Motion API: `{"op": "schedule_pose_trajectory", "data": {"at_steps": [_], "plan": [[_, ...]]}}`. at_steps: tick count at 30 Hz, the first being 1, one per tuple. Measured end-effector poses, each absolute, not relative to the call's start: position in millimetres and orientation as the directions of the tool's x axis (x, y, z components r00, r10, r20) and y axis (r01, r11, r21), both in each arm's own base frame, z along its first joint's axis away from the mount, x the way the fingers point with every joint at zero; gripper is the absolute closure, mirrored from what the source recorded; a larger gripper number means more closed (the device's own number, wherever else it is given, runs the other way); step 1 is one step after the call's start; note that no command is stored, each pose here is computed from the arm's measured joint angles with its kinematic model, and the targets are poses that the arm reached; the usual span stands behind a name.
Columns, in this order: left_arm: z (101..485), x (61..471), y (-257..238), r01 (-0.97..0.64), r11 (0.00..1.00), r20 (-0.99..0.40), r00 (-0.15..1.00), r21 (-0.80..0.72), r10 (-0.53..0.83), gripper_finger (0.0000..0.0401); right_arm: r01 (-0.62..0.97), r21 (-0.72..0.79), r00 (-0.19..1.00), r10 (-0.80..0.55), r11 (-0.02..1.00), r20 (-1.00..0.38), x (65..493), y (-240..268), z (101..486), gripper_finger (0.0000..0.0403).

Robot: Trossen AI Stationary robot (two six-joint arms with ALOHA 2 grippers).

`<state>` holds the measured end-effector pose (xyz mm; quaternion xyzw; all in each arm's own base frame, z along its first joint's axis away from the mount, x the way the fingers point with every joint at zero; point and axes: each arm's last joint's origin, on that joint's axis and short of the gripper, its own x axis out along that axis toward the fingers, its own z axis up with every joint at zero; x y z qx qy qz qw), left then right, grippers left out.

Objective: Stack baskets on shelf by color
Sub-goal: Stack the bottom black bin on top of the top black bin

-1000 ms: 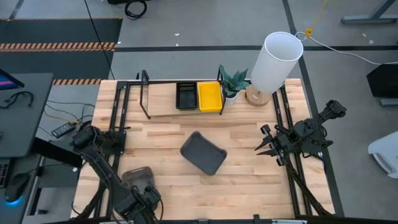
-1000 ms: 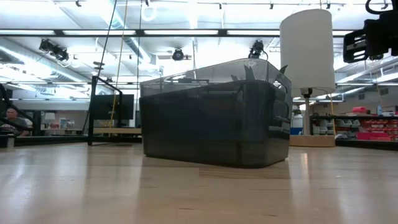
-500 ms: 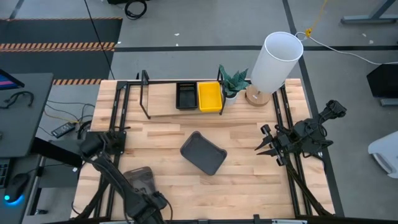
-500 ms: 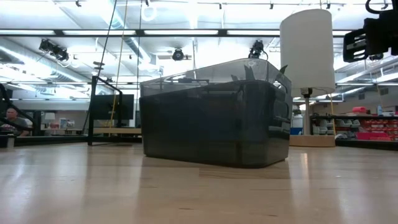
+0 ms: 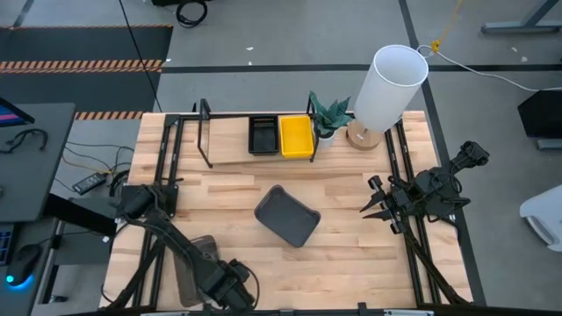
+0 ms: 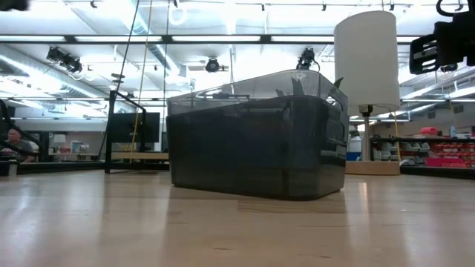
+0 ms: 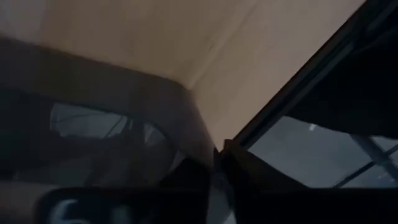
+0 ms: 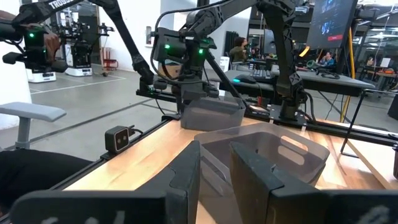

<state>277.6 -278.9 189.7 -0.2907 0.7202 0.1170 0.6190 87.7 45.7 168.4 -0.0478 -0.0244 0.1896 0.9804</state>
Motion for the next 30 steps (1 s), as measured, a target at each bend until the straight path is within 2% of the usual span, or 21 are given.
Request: {"op": "schedule_pose_trajectory", "data": {"at_steps": [3, 14, 24, 30], "plan": [[190.8, 283.5, -270.1, -0.568, 0.804, -0.965, -0.057, -0.179, -0.255, 0.0387, -0.369, -0.103, 0.927, 0.374, 0.924, 0.030, 87.7, 45.6, 168.5, 0.0313], [202.6, 313.4, -236.4, -0.577, 0.799, -0.982, 0.033, -0.169, -0.184, 0.0389, -0.369, -0.103, 0.927, 0.374, 0.923, 0.029, 87.7, 45.7, 168.3, 0.0313], [281.5, 329.7, -222.0, -0.621, 0.768, -0.983, 0.170, -0.156, -0.062, 0.0388, -0.369, -0.102, 0.927, 0.374, 0.924, 0.036, 87.6, 45.7, 169.0, 0.0313], [325.5, 325.9, -213.9, -0.701, 0.692, -0.968, 0.250, -0.170, 0.016, 0.0388, -0.369, -0.102, 0.927, 0.374, 0.924, 0.036, 87.6, 45.7, 169.0, 0.0313]]}}
